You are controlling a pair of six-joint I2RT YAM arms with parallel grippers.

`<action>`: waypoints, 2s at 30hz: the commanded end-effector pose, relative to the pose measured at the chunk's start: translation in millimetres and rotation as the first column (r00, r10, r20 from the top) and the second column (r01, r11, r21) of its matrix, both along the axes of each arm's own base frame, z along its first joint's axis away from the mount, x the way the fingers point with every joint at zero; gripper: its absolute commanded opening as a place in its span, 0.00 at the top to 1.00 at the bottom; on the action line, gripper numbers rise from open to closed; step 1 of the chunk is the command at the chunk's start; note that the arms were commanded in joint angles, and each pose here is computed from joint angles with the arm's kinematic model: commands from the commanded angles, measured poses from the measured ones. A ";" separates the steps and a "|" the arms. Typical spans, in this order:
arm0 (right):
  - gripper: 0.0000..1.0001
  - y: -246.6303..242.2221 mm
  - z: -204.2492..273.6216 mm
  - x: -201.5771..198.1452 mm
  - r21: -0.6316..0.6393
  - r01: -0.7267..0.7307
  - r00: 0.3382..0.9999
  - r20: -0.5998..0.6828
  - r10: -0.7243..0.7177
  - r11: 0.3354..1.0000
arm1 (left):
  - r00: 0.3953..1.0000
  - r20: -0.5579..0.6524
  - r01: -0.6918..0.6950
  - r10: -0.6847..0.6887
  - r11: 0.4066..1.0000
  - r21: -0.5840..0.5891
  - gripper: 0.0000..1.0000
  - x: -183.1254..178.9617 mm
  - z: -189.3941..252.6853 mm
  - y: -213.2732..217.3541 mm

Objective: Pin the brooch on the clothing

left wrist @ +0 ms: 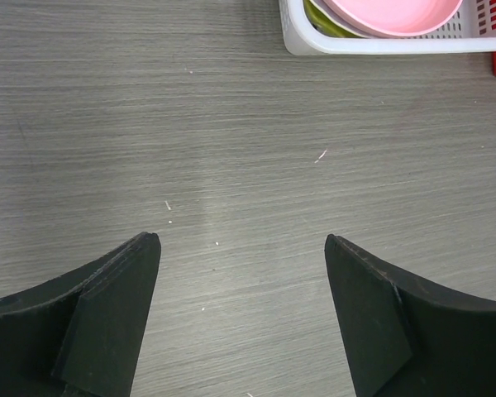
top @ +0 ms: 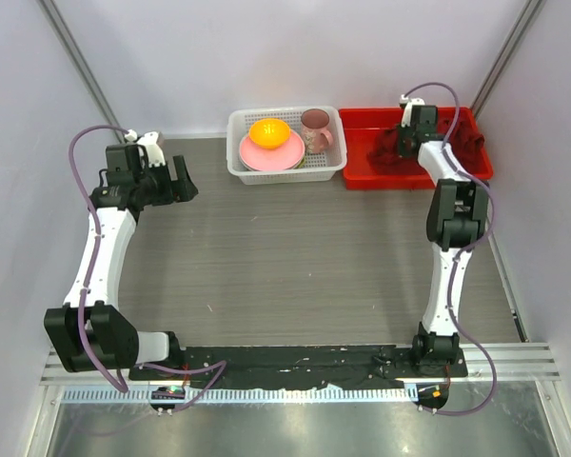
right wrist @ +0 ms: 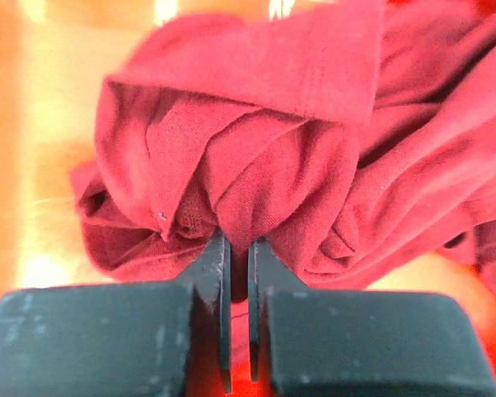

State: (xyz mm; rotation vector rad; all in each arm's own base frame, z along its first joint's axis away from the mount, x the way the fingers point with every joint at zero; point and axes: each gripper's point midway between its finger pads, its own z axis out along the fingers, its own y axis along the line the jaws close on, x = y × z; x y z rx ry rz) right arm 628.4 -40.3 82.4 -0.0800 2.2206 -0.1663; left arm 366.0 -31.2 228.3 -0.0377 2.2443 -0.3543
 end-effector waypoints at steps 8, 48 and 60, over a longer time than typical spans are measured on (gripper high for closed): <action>0.99 66.4 365.6 -125.1 0.027 -0.331 0.802 0.535 0.266 0.943 | 0.990 0.124 0.069 -0.061 0.995 -0.065 0.27 -7.0 45.0 -17.5; 0.20 98.0 164.9 -357.1 -0.005 -0.507 0.857 0.107 0.504 0.862 | 0.578 -0.035 0.795 -0.815 0.554 0.247 0.37 -94.1 -65.3 -97.1; 0.23 132.1 34.6 -368.6 0.052 -0.800 0.565 -0.273 0.779 0.598 | 0.307 -0.032 0.876 -0.951 0.269 0.399 0.26 -0.9 -96.8 -192.2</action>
